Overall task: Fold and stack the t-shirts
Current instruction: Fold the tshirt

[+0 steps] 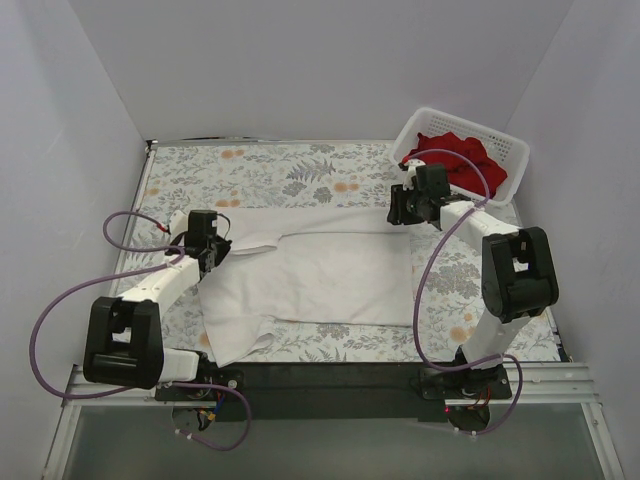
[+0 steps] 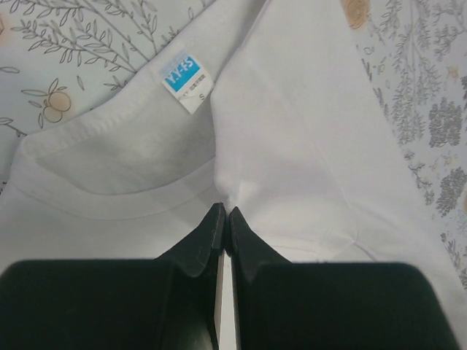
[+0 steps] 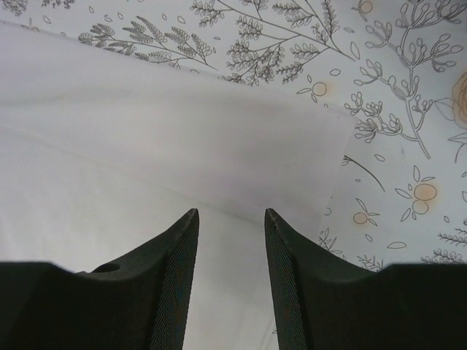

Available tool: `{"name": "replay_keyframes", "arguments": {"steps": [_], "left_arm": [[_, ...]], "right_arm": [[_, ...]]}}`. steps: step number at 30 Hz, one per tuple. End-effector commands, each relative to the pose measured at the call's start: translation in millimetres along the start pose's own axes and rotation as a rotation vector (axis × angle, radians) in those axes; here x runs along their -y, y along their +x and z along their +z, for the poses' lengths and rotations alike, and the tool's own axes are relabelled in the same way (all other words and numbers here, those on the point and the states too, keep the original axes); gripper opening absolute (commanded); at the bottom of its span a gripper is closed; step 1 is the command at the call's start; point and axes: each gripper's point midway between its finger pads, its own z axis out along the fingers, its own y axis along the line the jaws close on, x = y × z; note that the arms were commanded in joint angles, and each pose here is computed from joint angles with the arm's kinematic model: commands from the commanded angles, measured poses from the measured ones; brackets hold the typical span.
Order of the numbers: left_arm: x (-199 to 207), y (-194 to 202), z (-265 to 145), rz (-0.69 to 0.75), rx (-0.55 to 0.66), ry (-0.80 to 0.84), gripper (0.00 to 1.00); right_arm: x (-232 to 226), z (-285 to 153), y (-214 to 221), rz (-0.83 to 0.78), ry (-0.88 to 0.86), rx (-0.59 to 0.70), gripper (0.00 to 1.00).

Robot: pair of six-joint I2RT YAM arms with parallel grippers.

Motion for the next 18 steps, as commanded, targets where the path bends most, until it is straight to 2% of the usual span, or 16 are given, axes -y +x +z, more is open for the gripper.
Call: {"name": "replay_keyframes", "arguments": {"steps": [1, 3, 4, 7, 8, 11, 18], "left_arm": [[-9, 1, 2, -0.054, 0.015, -0.022, 0.0], [-11, 0, 2, -0.067, 0.024, -0.028, 0.04], [-9, -4, -1, -0.072, 0.038, -0.02, 0.21], [1, -24, -9, -0.068, 0.105, 0.002, 0.43], [1, -33, -10, -0.064, 0.136, -0.001, 0.47], [6, -57, -8, -0.042, 0.201, 0.0, 0.55], [21, -88, 30, 0.043, 0.227, 0.019, 0.57]], "right_arm": [[-4, 11, 7, 0.022, -0.036, -0.006, 0.47], [-4, 12, 10, 0.022, -0.04, -0.014, 0.46], [-3, 12, 9, 0.023, -0.038, -0.012, 0.46], [-2, 7, 3, 0.017, -0.024, 0.009, 0.46], [-2, 5, 0, 0.014, -0.024, 0.016, 0.46], [-2, 0, -10, 0.027, -0.032, 0.044, 0.46], [0, 3, -23, 0.092, -0.087, 0.078, 0.45]]}}
